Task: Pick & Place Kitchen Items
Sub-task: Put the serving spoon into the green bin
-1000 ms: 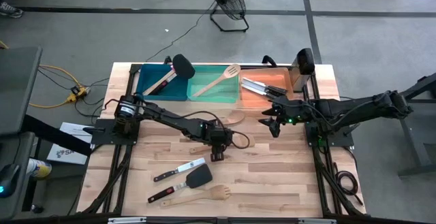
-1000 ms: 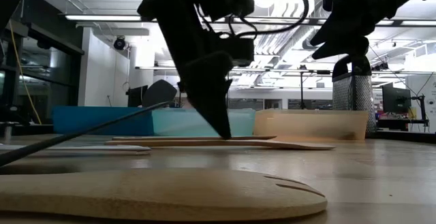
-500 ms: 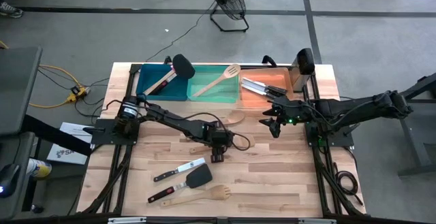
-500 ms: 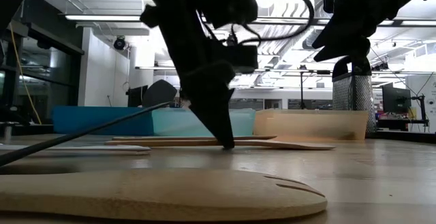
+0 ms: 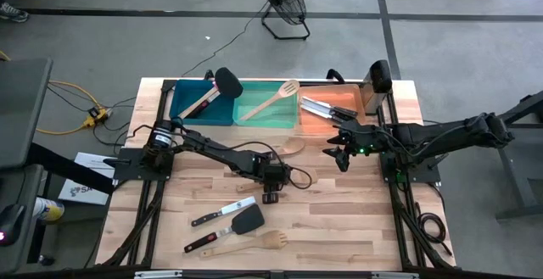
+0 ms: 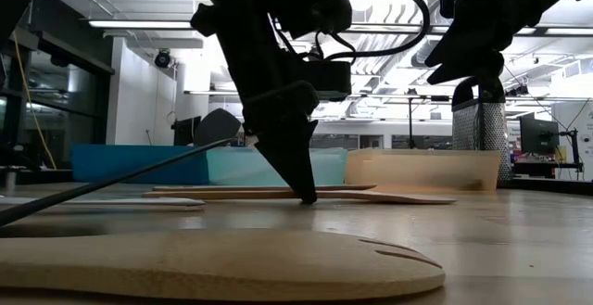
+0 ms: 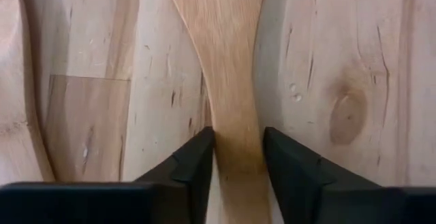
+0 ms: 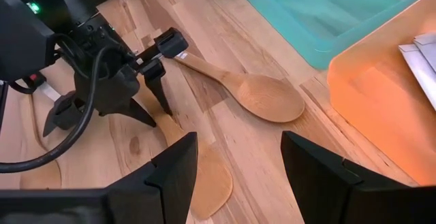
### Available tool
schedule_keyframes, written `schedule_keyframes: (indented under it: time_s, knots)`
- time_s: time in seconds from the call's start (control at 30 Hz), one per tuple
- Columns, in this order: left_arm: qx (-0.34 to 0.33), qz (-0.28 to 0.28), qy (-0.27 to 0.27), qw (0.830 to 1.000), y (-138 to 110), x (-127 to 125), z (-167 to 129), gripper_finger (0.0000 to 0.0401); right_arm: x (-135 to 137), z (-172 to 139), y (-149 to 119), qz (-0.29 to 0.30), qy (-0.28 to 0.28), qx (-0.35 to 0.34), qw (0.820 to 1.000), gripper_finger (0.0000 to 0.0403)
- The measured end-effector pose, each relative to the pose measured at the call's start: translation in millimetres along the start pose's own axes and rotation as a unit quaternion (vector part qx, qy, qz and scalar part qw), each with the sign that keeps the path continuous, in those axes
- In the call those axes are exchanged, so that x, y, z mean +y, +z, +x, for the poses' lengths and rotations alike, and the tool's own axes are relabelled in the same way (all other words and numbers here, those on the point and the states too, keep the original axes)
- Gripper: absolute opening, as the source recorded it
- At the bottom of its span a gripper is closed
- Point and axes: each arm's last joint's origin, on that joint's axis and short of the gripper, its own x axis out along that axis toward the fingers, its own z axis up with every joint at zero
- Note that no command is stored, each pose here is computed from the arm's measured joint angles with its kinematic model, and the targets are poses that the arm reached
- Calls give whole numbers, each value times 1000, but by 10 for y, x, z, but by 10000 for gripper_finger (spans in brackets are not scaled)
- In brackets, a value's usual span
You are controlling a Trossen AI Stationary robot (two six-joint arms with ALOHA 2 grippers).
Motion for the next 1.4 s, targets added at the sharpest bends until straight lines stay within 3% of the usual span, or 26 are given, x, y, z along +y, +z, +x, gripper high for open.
schedule_keyframes:
  time_s: [0.13, 0.73, 1.17, 1.4]
  knots:
    - [1, -8, 0, 1000, -4, 0, 2, 84, 0, 0, 0, 0, 0, 0, 1000, 203]
    - [7, -55, 4, 998, -14, 21, -80, 84, 7, 0, -6, -1, 11, 8, 1000, 203]
    - [-37, -77, -7, 996, 79, 80, -654, 84, 5, -1, -10, -2, 10, 10, 1000, 203]
    - [-86, -88, 72, 990, 128, 209, -922, 84, 5, 0, -10, -14, 10, 9, 1000, 202]
